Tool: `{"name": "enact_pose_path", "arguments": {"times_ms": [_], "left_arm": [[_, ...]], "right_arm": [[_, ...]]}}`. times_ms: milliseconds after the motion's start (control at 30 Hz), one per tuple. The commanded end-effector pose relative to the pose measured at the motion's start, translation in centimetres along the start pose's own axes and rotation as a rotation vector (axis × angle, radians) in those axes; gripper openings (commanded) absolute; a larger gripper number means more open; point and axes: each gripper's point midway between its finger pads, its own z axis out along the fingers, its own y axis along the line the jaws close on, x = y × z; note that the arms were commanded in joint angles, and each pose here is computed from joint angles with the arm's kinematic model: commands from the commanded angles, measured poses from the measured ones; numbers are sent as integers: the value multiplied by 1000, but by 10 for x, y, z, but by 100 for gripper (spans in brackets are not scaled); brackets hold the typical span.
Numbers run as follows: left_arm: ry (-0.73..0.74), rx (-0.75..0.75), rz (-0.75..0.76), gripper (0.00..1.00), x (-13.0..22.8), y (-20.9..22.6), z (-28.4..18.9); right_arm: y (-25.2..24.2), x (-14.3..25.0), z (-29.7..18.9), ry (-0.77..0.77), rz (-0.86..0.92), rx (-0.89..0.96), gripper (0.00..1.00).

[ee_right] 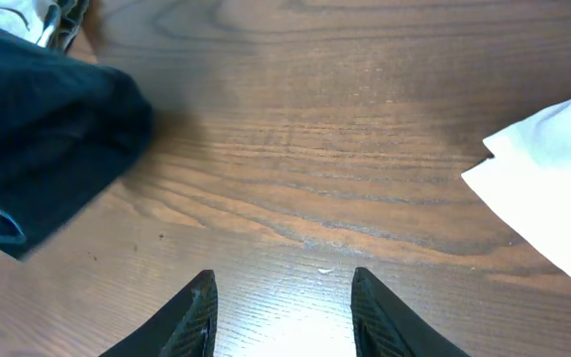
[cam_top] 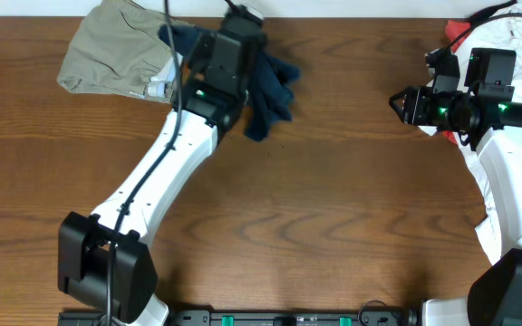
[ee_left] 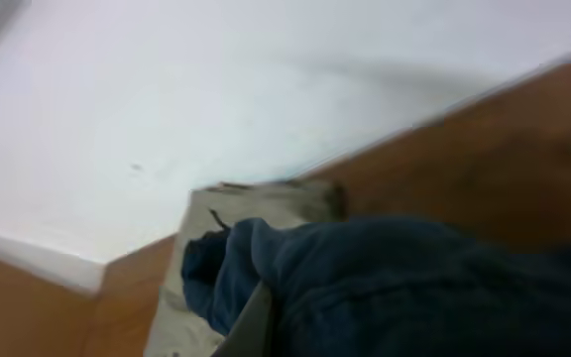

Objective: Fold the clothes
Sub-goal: 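Grasp the folded navy shorts with the left gripper and carry to top left, then place the navy shorts onto the khaki shorts stack with the left gripper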

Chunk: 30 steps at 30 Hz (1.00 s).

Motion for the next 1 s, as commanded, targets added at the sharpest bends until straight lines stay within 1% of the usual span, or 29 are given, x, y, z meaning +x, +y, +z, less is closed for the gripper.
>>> {"name": "enact_pose_path", "arguments": {"times_ms": [0, 167, 300, 433, 533, 667, 733, 833, 967], "left_arm": [[-86, -101, -80, 6, -28, 46, -6], [-175, -209, -188, 6, -41, 94, 0], [-220, -294, -253, 6, -42, 134, 5], [-243, -392, -310, 6, -32, 181, 9], [-276, -438, -348, 6, -24, 217, 12], [-340, -473, -469, 6, -8, 261, 20], [-370, -481, -509, 6, -1, 274, 27], [-407, -518, -530, 6, 9, 290, 40], [-402, -543, -529, 6, 22, 296, 69]], "right_arm": [[3, 3, 4, 14, -8, -6, 42], [2, 8, 5, 28, -1, -1, 42], [-1, 12, 7, 37, 4, 7, 42], [-3, 18, 10, 49, 9, 7, 42], [-5, 28, 13, 76, 23, 8, 42], [-7, 45, 15, 128, 40, 10, 42], [-7, 49, 15, 144, 48, 11, 42], [-7, 50, 14, 150, 52, 11, 42], [-7, 49, 15, 145, 51, 10, 42]]}}
